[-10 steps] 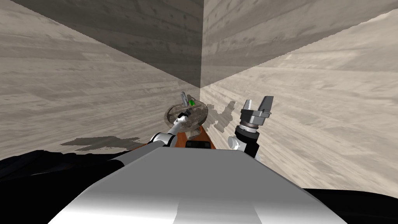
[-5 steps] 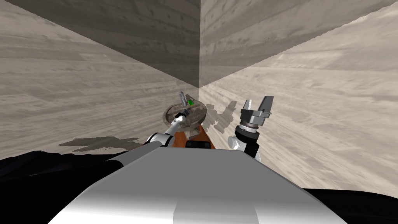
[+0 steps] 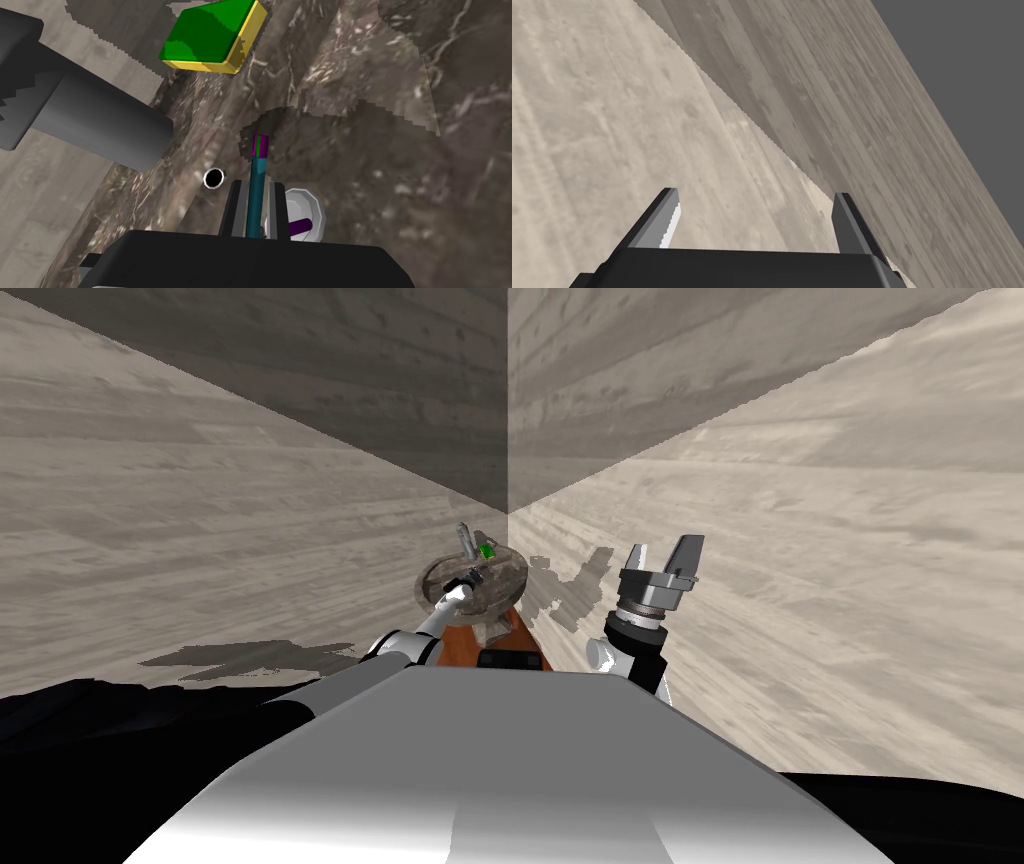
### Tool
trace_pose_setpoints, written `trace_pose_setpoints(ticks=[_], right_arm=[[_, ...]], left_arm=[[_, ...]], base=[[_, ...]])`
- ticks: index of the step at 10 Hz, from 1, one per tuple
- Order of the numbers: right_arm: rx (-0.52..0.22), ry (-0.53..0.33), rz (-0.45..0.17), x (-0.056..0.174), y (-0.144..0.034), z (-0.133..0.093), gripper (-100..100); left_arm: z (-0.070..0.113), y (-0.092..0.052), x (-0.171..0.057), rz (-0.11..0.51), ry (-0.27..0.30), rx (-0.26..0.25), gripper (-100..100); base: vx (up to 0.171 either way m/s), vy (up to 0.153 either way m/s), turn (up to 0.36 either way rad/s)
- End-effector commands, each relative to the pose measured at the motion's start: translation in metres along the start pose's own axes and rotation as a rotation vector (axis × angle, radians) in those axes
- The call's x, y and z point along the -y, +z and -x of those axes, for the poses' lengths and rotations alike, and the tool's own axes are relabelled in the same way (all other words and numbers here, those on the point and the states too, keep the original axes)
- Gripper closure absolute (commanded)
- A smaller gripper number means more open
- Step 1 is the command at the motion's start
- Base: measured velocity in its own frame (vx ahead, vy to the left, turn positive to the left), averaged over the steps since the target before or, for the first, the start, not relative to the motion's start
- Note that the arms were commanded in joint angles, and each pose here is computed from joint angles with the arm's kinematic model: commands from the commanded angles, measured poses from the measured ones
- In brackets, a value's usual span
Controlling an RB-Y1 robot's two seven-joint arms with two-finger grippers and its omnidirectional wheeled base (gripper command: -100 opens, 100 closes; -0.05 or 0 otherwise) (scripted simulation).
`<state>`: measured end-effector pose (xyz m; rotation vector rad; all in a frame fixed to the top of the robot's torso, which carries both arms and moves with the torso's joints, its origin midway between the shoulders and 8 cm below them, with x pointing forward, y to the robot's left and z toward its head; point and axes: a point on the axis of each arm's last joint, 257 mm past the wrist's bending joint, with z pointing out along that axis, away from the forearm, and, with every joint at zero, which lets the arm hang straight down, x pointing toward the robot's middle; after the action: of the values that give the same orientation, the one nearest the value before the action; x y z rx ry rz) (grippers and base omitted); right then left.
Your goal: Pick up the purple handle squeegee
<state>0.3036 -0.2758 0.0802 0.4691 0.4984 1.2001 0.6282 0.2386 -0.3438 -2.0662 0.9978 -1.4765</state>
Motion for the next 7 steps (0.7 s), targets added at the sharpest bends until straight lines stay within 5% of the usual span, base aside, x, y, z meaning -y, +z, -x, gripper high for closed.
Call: trace_pose_setpoints(ticks=[1, 2, 6, 7], right_arm=[[0.000, 0.000, 0.000, 0.000, 0.000, 0.000, 0], [0.000, 0.000, 0.000, 0.000, 0.000, 0.000, 0], [0.000, 0.000, 0.000, 0.000, 0.000, 0.000, 0], [0.000, 0.000, 0.000, 0.000, 0.000, 0.000, 0]], left_arm=[[0.002, -0.002, 0.002, -0.001, -0.022, -0.002, 100], [0.009, -0.004, 0.009, -0.002, 0.010, 0.001, 100], [0.015, -0.007, 0.014, -0.003, -0.012, -0.001, 100], [0.015, -0.007, 0.014, -0.002, -0.013, -0.001, 0]], base=[[-0.009, -0.037, -0.007], [-0.015, -0.040, -0.029], [-0.010, -0.032, -0.010], [0.000, 0.000, 0.000]])
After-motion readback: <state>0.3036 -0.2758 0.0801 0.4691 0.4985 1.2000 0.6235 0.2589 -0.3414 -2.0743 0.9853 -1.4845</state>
